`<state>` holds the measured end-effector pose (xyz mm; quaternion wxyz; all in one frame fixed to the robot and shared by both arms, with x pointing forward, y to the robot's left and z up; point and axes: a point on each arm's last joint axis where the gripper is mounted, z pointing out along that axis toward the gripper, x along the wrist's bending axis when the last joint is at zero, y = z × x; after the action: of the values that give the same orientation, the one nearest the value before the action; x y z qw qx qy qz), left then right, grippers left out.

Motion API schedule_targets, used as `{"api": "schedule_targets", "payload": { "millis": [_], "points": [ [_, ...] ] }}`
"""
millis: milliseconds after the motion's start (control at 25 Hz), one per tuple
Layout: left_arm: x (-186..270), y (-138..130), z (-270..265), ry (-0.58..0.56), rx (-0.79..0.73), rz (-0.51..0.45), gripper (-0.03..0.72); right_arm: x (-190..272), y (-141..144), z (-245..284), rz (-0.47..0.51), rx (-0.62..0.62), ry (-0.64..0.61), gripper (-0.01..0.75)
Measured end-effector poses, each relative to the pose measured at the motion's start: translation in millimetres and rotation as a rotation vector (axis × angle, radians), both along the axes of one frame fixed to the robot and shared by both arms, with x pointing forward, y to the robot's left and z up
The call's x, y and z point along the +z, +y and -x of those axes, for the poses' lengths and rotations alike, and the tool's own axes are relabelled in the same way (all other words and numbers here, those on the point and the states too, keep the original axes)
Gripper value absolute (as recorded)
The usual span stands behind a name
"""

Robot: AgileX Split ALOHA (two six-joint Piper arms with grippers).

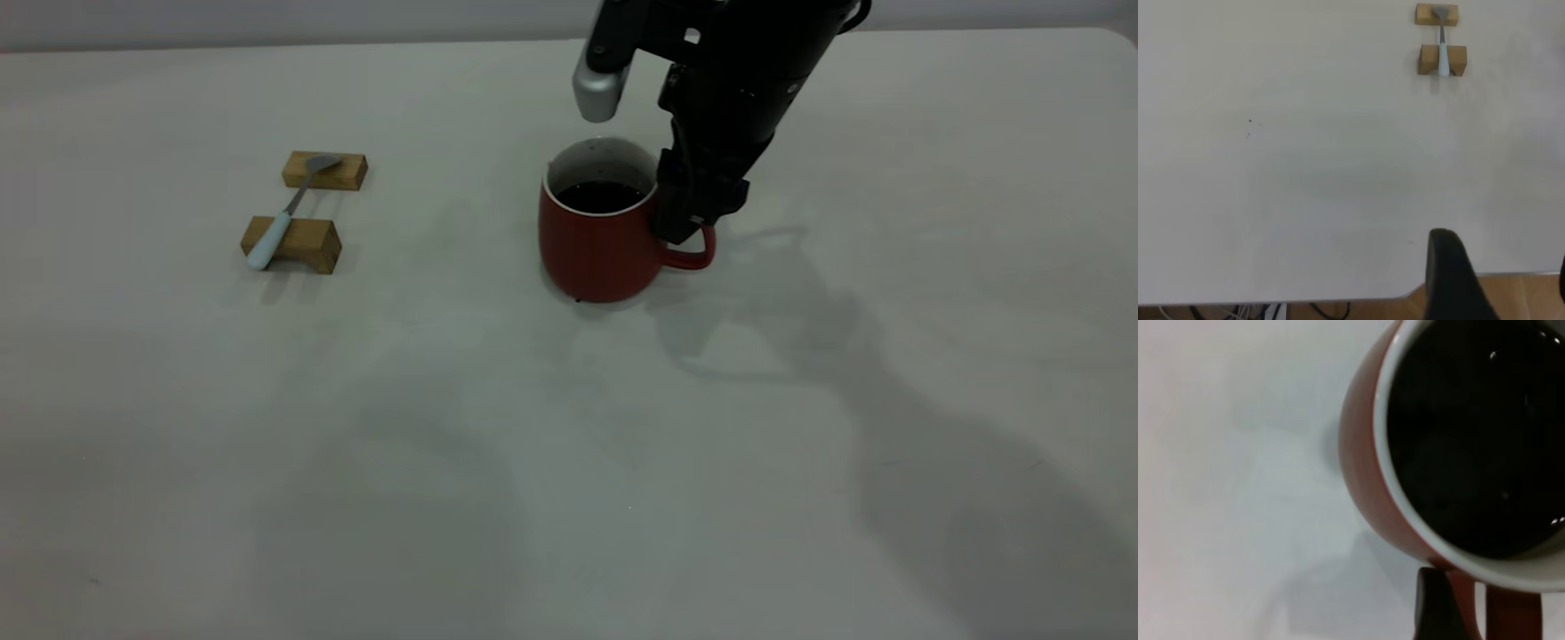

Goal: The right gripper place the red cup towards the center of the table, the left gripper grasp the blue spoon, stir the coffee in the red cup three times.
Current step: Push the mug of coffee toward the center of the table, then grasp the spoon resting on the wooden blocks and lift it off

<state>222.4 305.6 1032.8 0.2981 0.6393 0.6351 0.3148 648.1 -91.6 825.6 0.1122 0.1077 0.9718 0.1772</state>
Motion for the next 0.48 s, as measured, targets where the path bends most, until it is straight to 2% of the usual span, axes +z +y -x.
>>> {"api": "schedule_targets", "payload": {
  "millis": [280, 360, 480],
  "points": [
    [0.0, 0.0, 0.0, 0.0, 0.0, 0.0, 0.463, 15.7, 5.0, 1.6, -0.069, -0.08, 0.034, 0.484],
    [0.0, 0.0, 0.0, 0.0, 0.0, 0.0, 0.463, 45.4, 6.8, 2.1, -0.114, -0.118, 0.024, 0.484],
    [0.0, 0.0, 0.0, 0.0, 0.0, 0.0, 0.463, 119.3, 7.2, 9.3, -0.225, -0.207, -0.009, 0.484]
  ]
}}
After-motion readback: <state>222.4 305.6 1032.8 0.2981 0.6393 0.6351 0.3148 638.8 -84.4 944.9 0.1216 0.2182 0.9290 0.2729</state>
